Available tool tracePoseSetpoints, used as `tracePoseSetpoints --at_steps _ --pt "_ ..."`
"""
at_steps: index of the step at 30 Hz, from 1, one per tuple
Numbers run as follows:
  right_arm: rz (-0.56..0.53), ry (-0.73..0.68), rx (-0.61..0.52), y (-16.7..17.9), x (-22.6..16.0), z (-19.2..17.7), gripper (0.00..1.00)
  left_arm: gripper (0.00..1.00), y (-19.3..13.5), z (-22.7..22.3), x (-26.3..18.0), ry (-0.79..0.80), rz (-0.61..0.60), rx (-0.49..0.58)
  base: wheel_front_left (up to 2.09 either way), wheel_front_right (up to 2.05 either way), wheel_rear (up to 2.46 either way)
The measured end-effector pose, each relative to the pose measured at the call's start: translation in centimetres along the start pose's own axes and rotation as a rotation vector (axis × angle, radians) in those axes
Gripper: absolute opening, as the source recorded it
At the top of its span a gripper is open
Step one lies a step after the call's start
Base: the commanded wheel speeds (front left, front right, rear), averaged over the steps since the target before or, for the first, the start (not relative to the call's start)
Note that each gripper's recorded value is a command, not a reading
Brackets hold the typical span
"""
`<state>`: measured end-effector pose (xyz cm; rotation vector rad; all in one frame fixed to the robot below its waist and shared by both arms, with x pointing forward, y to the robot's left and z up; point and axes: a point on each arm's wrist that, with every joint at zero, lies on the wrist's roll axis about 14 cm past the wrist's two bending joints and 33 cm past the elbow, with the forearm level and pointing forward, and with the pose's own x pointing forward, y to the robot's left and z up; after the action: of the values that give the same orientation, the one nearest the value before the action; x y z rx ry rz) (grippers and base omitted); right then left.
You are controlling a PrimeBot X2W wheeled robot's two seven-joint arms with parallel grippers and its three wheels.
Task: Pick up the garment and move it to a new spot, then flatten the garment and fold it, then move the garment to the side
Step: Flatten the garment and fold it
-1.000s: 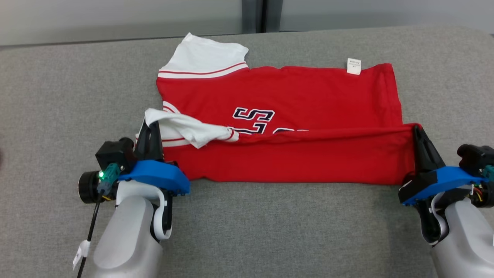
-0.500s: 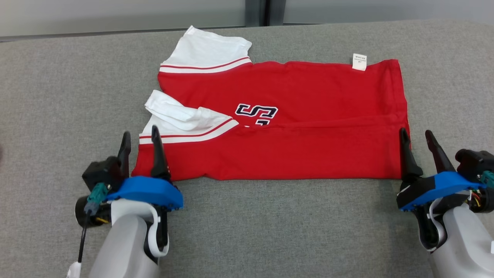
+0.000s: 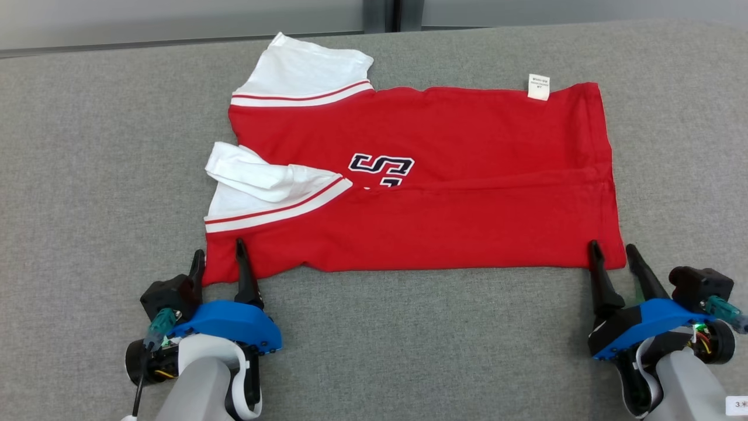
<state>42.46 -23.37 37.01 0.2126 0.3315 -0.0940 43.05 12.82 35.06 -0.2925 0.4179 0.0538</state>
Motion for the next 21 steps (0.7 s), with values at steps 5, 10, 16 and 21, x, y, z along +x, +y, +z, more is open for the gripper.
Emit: tracePoseSetpoints --at_steps 5,10,16,21 --pt "0.01 0.047 -0.005 0.4 0.1 -1.4 1.0 1.0 -0.1 -1.1 0.1 0.033 -0.001 0.006 0.0 0.0 0.0" --pt "0.032 0.062 -0.009 1.1 0.3 -1.7 0.0 0.0 -0.7 -2.0 -0.1 0.072 -0.039 -0.005 0.0 0.0 0.0" --pt "0.041 0.032 0.033 1.7 -1.1 -0.7 0.0 0.0 -0.9 -1.7 -2.1 0.07 -0.058 -0.022 0.0 0.0 0.0" --pt "0.037 0.023 0.064 1.7 -4.3 -1.1 0.0 0.0 0.8 -2.0 -5.8 0.057 -0.03 -0.028 0.0 0.0 0.0"
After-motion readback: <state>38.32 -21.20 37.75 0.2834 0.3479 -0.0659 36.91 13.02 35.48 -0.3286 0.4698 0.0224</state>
